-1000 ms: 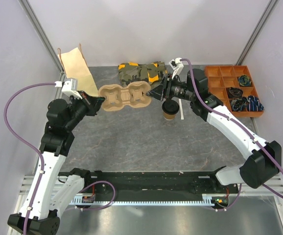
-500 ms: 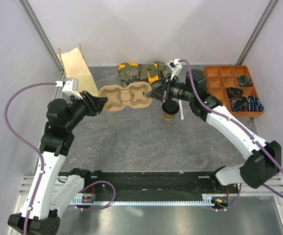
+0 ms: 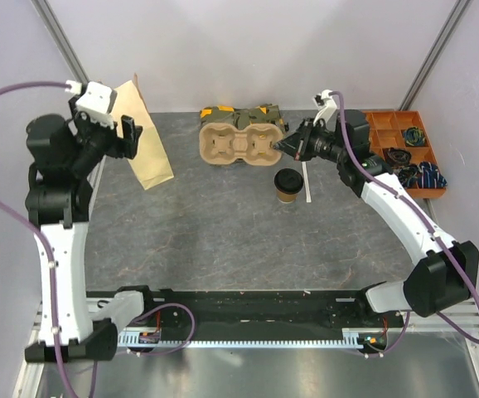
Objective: Pack the takeout coffee
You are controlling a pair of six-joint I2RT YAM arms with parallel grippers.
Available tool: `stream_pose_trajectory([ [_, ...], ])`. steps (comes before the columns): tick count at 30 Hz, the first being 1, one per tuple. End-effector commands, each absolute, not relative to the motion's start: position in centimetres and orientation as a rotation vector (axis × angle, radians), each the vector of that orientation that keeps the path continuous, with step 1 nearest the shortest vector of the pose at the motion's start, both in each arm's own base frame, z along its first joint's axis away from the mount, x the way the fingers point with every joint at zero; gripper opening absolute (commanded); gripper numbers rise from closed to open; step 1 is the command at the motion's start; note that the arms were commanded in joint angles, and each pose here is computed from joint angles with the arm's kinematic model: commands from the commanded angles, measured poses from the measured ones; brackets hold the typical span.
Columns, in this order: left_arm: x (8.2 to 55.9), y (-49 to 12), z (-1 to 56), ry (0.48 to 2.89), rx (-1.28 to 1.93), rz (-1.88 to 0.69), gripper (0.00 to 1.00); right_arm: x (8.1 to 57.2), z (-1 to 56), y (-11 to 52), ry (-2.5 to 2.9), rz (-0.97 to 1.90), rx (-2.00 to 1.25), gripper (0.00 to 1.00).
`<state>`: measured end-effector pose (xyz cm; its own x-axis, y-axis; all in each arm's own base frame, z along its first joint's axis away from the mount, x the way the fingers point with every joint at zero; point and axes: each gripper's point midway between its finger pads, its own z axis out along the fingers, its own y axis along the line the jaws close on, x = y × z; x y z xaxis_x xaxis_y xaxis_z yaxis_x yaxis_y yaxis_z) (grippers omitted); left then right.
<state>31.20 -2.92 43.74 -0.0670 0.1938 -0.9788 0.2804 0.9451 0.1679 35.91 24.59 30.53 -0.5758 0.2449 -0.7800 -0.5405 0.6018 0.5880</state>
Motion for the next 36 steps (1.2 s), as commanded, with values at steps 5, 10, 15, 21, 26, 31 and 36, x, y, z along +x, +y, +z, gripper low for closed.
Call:
stream_pose_trajectory([
  [5, 38.0, -1.4, 39.1, 1.787, 0.731, 0.086, 0.74, 37.9, 35.2, 21.1, 1.795, 1.007, -0.197, 0.00],
  [10, 41.5, -0.8, 36.2, 1.839, 0.813, 0.106, 0.72, 38.3, 35.8, 19.4, 1.787, 0.972, -0.180, 0.00],
  [15, 43.1, -0.1, 32.7, 1.906, 0.897, 0.127, 0.70, 38.1, 35.6, 18.8, 1.800, 0.965, -0.188, 0.00],
  [21, 44.2, 0.9, 28.3, 2.006, 0.972, 0.141, 0.68, 38.1, 35.5, 18.5, 1.802, 0.963, -0.185, 0.00],
  [26, 43.7, 0.1, 27.9, 1.996, 1.033, 0.099, 0.43, 38.2, 35.6, 18.4, 1.800, 0.961, -0.185, 0.00],
  [31, 40.1, -3.0, 29.3, 2.010, 0.998, -0.018, 0.02, 38.3, 36.0, 18.1, 1.796, 0.953, -0.176, 0.00],
  [36, 35.0, -9.2, 31.4, 2.060, 0.787, -0.212, 0.02, 38.3, 35.9, 18.2, 1.801, 0.957, -0.167, 0.00],
])
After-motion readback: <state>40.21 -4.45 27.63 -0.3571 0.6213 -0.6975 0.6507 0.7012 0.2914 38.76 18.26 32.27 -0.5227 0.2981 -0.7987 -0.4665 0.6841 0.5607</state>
